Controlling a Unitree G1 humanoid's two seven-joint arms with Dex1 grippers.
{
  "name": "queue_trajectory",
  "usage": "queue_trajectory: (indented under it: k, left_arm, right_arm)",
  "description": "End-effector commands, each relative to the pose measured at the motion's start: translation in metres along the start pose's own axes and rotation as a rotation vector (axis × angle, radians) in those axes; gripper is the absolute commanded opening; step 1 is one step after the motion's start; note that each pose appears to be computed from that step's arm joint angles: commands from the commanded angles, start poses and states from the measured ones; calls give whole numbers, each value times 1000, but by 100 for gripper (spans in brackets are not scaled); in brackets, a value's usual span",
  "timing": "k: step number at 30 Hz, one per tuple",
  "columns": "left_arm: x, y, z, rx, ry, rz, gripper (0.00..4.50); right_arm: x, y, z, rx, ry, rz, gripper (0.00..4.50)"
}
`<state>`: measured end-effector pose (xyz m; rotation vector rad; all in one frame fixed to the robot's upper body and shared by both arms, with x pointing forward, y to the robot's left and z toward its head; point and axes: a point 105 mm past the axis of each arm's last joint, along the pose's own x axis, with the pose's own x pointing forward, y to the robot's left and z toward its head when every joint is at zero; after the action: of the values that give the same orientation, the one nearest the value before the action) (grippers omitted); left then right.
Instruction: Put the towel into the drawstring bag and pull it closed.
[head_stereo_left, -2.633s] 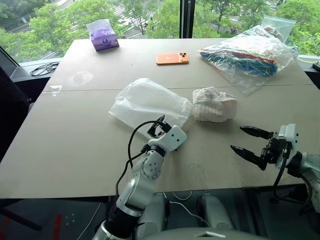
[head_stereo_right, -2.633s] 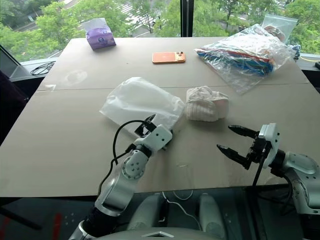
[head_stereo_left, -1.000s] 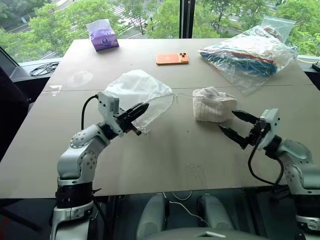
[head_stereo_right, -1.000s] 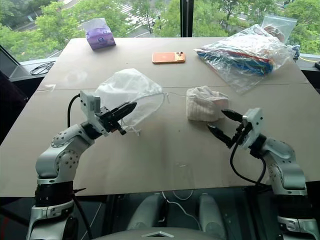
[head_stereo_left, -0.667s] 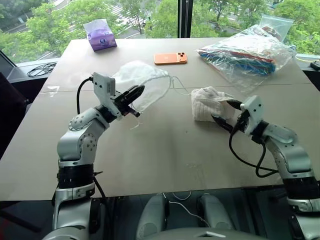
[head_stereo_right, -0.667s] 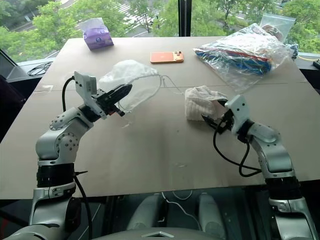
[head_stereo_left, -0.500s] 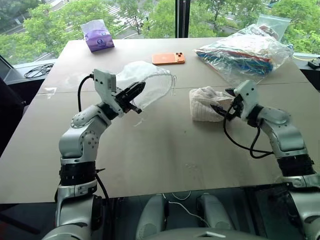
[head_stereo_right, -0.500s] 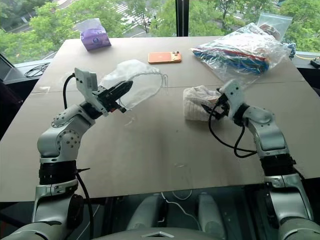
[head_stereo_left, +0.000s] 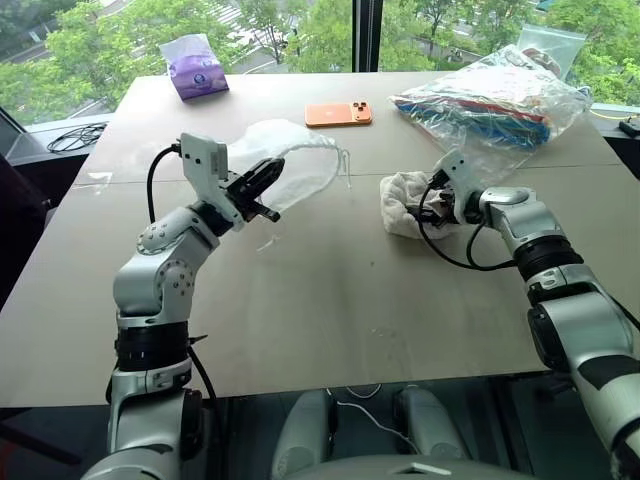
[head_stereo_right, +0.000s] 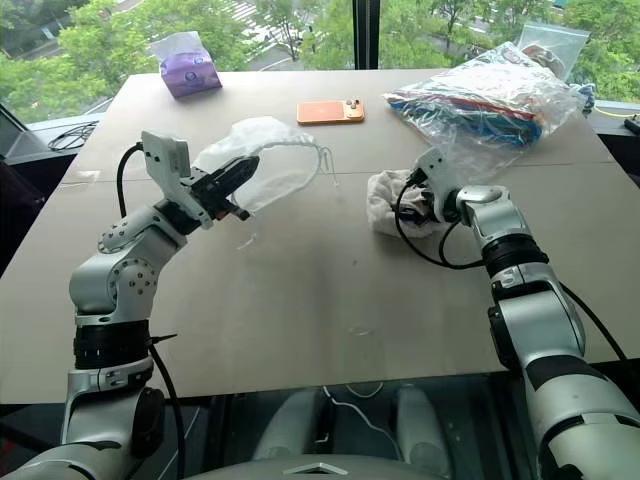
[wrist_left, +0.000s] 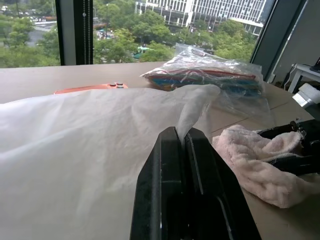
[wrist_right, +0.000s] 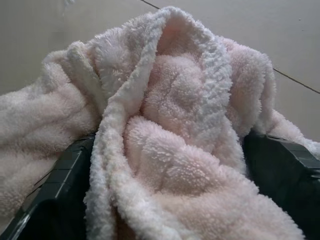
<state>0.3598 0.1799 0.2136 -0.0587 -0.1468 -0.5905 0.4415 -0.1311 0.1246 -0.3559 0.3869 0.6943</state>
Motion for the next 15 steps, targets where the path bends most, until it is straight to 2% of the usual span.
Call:
queue_trajectory:
  k: [1,3,7,10,15]
  left_arm:
    - [-6,-1,18,47,-51,5,7]
    - [-7,-1,18,51,-48,5,7]
    - [-6,0,17,53,-46,4,7]
    - [-5,-1,16,57,-40,-7,0]
    - [-4,0,15,59,-35,-15,0]
  right_arm:
    - [-1,-13,-31,-45,143,-91,450]
    - [-1,-15,-34,-67,165,-106,450]
    - [0,-8,-50,51,212,-61,450]
    - [-1,-2,-60,80,245,-27,367]
    - [0,8,-63,127,248,37,152]
